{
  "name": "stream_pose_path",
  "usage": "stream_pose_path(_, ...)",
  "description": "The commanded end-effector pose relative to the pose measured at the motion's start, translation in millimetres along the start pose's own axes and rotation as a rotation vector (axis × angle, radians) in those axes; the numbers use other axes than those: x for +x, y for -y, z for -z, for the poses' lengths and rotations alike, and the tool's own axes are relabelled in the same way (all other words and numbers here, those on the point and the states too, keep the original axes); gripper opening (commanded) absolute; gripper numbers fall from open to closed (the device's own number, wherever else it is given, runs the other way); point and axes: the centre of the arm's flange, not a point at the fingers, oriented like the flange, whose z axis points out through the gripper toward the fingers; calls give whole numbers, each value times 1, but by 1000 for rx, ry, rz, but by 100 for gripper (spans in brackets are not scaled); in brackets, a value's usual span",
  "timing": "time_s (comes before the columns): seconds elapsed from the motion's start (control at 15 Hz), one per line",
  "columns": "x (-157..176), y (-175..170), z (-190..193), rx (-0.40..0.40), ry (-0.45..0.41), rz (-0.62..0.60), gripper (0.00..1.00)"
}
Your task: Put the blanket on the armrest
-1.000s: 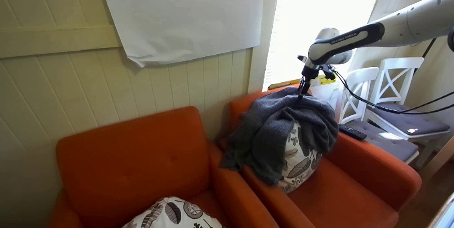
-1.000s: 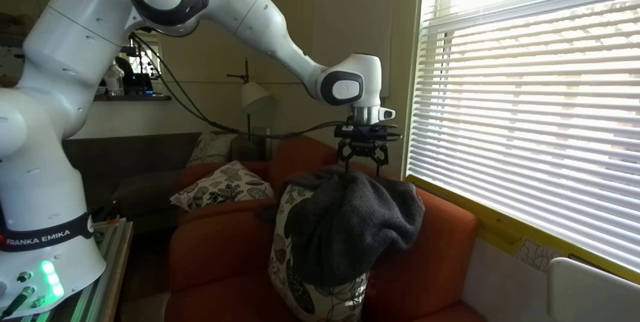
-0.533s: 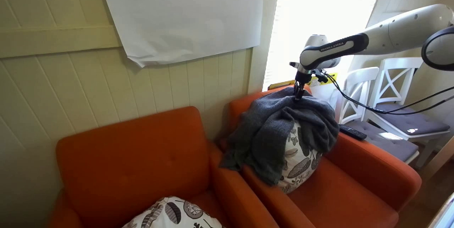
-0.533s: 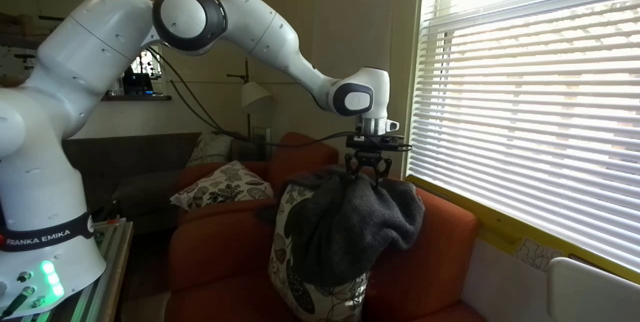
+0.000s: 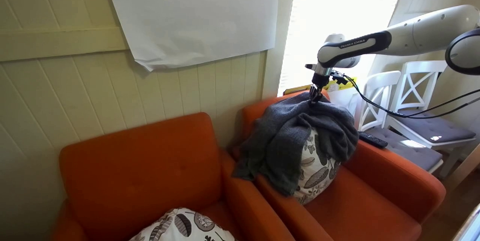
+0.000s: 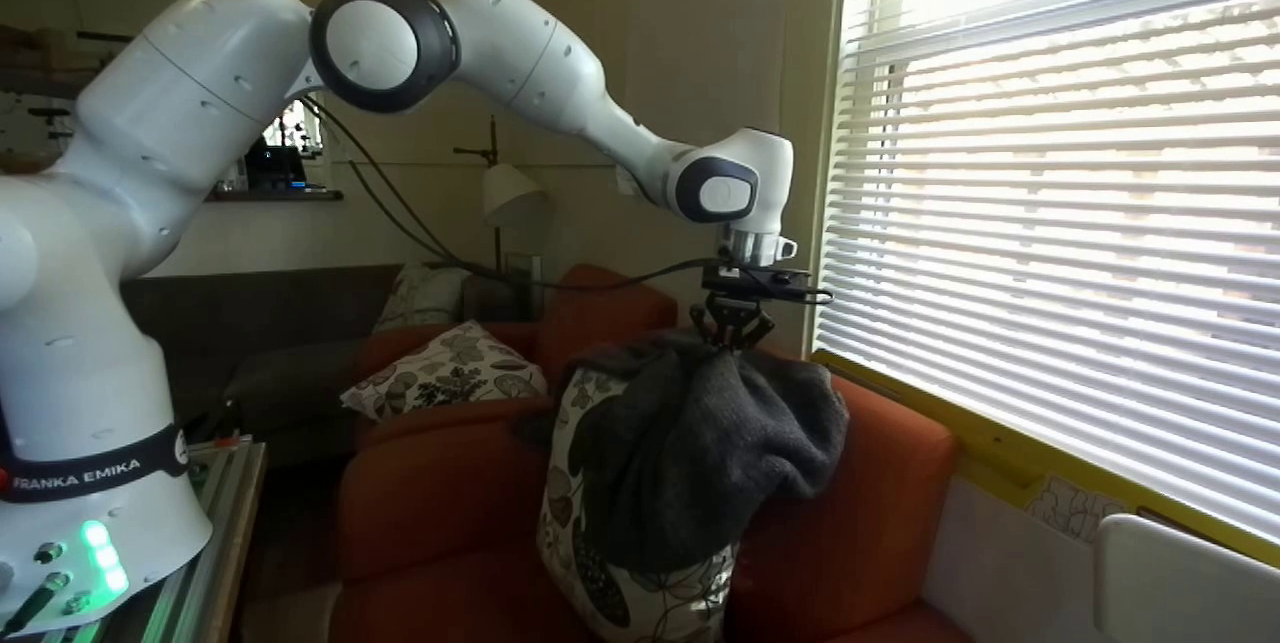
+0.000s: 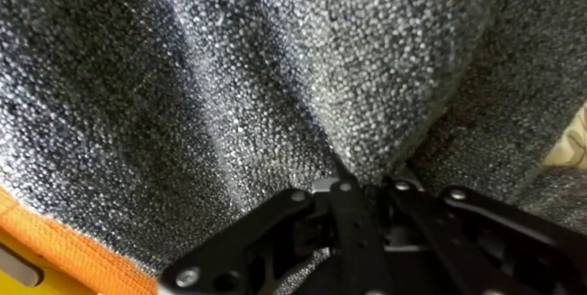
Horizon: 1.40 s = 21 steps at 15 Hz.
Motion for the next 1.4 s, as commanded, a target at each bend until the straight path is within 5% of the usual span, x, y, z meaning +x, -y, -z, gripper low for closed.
stream_pose_path(0.0, -11, 5, 13, 63, -55, 55, 3)
stream_pose_path(0.33, -2, 28, 49, 69, -186, 257, 2)
stream_pose_path(0.73, 29, 79, 126, 55, -242, 574, 2)
stream_pose_path(1.33, 138, 170, 168, 211, -242, 1042, 2)
